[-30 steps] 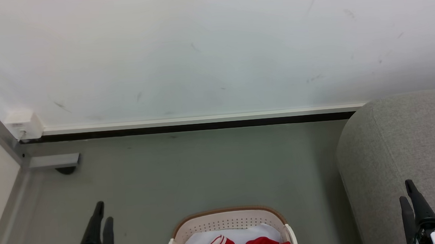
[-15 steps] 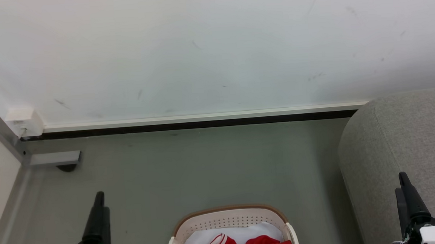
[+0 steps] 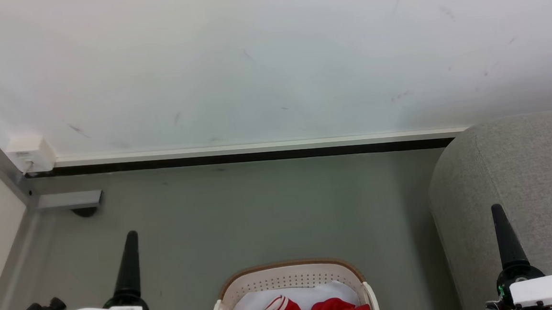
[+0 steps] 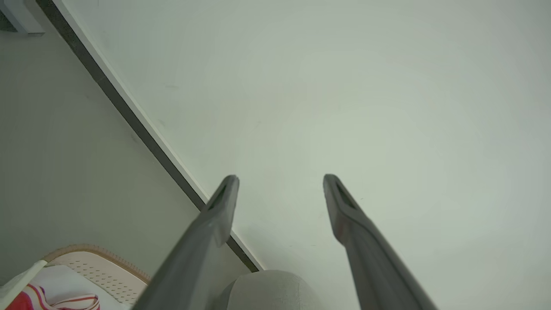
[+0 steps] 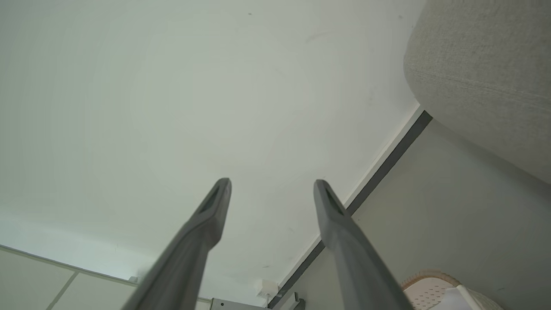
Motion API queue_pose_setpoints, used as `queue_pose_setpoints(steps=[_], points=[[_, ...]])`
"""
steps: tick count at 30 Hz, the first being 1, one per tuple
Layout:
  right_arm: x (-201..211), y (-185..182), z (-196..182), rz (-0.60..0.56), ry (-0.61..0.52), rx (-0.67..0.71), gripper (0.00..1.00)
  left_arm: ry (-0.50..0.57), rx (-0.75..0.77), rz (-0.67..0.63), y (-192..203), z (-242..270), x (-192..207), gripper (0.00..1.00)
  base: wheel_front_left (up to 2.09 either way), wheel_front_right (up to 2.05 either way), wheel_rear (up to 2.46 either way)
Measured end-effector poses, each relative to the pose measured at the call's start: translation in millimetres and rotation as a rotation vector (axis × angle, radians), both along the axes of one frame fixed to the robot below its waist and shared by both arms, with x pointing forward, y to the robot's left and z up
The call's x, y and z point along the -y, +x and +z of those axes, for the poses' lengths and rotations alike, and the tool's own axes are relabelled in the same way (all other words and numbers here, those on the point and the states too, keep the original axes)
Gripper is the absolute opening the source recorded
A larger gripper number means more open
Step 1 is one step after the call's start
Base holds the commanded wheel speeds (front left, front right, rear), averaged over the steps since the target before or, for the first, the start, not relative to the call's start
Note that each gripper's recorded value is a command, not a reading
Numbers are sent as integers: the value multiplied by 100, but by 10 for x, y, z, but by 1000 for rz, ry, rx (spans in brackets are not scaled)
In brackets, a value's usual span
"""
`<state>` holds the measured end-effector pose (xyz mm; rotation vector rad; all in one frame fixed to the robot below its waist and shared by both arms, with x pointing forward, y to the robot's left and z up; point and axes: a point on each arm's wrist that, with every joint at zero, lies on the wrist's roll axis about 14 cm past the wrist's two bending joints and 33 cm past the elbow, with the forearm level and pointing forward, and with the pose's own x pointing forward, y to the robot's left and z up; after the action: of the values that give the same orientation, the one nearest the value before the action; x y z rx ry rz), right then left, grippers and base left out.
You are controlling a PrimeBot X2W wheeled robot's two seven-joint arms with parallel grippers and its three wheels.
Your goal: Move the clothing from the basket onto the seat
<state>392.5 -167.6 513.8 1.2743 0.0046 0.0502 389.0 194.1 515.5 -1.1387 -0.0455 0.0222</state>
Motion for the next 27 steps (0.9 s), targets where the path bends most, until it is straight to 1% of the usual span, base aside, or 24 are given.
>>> queue_pose_setpoints(steps=[9, 14, 19, 27], points=[[-80, 4, 32, 20, -180, 25, 100, 171, 7, 6, 6, 47, 30, 100, 0, 0, 0], [-108, 13, 40, 24, -268, 37, 100, 301, -12, 9, 7, 29, 57, 100, 0, 0, 0], [-174, 27, 67, 40, -370, 59, 100, 408, -20, 17, 4, 36, 73, 100, 0, 0, 0], [-272, 18, 42, 70, -514, 77, 100, 531, -6, 29, -3, 88, 103, 100, 0, 0, 0]])
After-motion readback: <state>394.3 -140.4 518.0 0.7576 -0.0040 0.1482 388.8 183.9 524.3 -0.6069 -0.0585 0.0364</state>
